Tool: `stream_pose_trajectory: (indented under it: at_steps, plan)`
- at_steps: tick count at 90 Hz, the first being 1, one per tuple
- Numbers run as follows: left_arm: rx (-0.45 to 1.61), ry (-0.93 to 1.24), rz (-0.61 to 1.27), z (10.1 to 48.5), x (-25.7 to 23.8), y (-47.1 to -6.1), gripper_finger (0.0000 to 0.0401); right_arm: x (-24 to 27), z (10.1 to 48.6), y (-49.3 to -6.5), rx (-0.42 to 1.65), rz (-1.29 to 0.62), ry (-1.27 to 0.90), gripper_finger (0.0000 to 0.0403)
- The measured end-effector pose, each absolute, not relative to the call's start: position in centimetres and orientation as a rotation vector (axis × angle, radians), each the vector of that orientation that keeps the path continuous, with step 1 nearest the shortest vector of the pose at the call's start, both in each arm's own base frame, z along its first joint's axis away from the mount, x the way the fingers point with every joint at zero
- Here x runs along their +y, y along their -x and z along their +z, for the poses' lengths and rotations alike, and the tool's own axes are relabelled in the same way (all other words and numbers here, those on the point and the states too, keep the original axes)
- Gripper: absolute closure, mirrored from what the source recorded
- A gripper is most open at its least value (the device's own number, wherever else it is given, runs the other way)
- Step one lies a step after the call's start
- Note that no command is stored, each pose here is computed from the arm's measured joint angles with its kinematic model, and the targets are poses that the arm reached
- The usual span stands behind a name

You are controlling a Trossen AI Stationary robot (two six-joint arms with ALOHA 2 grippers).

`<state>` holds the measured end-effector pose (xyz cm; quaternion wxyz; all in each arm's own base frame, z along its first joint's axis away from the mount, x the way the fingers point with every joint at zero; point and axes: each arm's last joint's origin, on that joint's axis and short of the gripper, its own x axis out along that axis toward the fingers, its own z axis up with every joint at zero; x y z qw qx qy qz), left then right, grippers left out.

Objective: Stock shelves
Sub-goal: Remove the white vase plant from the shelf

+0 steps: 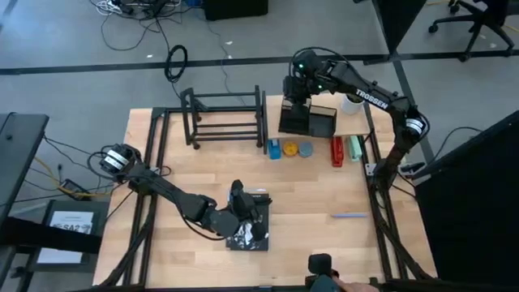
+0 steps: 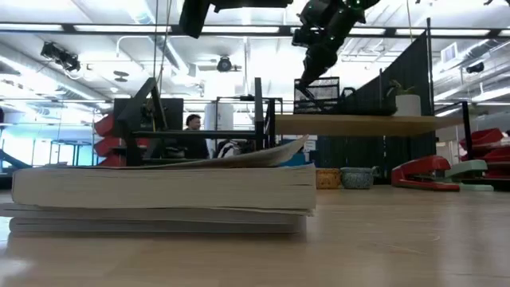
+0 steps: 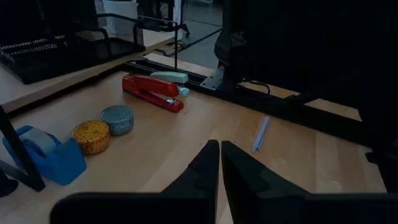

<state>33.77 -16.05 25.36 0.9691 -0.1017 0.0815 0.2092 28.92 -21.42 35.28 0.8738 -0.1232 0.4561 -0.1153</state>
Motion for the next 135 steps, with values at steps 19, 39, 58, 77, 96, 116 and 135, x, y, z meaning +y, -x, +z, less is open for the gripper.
stream_pose_trajectory:
  at_steps: [19, 39, 58, 77, 96, 116, 135]
  plan:
    - [0.164, 0.207, 0.423, 25.4, -16.1, -33.8, 0.0401, -21.4, 35.6, -28.9, 0.932, -0.262, 0.241, 0.0396]
    - [0.163, 0.209, 0.423, 25.4, -16.1, -33.8, 0.0401, -21.2, 35.8, -28.9, 0.93, -0.268, 0.247, 0.0401]
    - [0.164, 0.208, 0.423, 25.4, -16.1, -33.8, 0.0401, -20.9, 36.3, -29.0, 0.908, -0.275, 0.269, 0.0402]
    - [0.165, 0.207, 0.423, 25.3, -16.1, -33.8, 0.0401, -20.4, 37.8, -28.6, 0.847, -0.312, 0.326, 0.0402]
    - [0.165, 0.208, 0.423, 25.4, -16.1, -33.8, 0.0401, -20.1, 38.5, -28.2, 0.829, -0.32, 0.356, 0.04]
    - [0.165, 0.208, 0.423, 25.4, -16.1, -33.8, 0.0401, -19.9, 37.4, -27.7, 0.966, -0.23, 0.439, 0.0336]
    - [0.164, 0.208, 0.423, 25.4, -16.1, -33.8, 0.0401, -19.9, 36.8, -27.8, 0.985, -0.217, 0.459, 0.0243]
